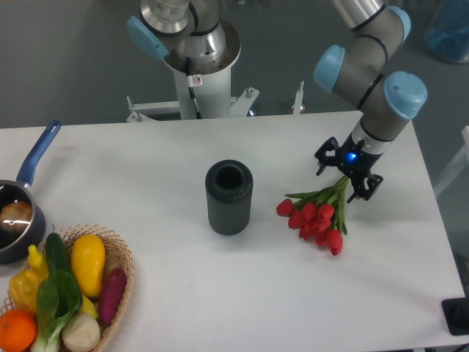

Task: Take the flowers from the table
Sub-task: 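Move the open gripper down over the tulip stems, then close the gripper around the tulip stems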

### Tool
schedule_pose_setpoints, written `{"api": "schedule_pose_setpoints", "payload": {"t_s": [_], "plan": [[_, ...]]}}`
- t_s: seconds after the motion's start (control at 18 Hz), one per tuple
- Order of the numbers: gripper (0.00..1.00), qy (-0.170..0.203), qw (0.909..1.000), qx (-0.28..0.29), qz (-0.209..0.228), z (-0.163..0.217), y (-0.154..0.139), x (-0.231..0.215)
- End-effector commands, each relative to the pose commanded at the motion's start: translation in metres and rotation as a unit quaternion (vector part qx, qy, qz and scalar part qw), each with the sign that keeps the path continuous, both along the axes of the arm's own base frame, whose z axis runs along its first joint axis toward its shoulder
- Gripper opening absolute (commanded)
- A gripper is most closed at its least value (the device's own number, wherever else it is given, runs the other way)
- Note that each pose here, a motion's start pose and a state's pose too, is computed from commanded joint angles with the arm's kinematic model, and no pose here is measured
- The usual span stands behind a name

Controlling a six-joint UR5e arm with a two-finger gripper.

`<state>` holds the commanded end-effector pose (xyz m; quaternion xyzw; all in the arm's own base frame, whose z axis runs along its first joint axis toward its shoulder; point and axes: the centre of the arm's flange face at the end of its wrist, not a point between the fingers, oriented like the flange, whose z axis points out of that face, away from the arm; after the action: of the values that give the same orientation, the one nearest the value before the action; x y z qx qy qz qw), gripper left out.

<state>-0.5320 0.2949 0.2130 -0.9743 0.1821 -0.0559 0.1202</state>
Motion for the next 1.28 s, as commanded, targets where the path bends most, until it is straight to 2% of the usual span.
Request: {"api": "schedule_pose_setpoints", "payload": {"t_s": [0.67, 1.0, 1.17, 1.28], "plan": [[1.0, -0.006, 1.0, -0.002, 0.006, -0.008, 0.004, 0.002], [0.88, 0.006, 0.9998, 0.0, 0.017, -0.003, 0.011, 0.0], [0.74, 0.007, 0.9998, 0.0, 0.017, -0.002, 0.011, 0.0], [0.68, 0.008, 0.9998, 0.001, 0.017, -0.001, 0.011, -0.001]]}}
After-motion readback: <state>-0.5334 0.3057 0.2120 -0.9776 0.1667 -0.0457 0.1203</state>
